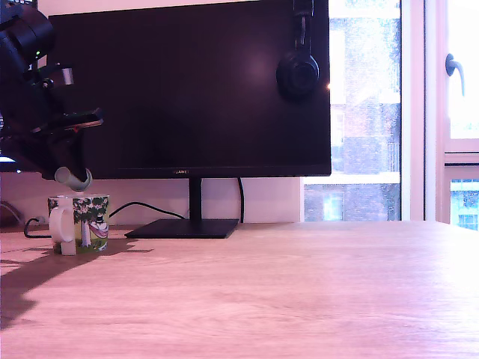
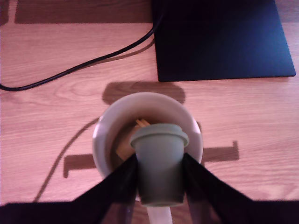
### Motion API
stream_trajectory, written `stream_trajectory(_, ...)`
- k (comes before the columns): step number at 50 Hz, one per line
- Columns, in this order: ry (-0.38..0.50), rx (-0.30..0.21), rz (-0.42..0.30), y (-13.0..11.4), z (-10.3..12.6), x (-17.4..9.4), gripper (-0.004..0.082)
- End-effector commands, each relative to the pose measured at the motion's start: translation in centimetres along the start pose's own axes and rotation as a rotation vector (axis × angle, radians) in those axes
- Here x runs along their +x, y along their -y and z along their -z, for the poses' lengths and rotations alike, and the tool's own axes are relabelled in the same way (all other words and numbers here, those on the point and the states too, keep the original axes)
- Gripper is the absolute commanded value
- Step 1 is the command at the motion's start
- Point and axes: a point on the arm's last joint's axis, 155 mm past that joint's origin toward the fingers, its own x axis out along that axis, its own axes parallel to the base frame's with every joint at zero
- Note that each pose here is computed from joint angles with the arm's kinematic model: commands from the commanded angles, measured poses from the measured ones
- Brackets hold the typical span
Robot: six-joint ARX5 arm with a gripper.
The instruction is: Pick up the coffee capsules from the table one by one and drop them inside the nearest coffee cup
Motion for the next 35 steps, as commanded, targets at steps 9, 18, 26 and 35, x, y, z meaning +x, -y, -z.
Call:
stream_trajectory(9, 0.027, 0.005, 0.009, 0.0, -0.7, 0.6, 0.0422)
stream_trajectory(18, 0.030, 0.006, 0.023, 0.2, -0.8, 0.6, 0.0780)
stream_trajectory(26, 0.040, 0.008, 0.024, 0.2, -1.1, 0.5, 0.0778)
stream_trajectory(35, 0.033, 0.009, 0.032, 0.5, -1.0, 0.1, 0.0676)
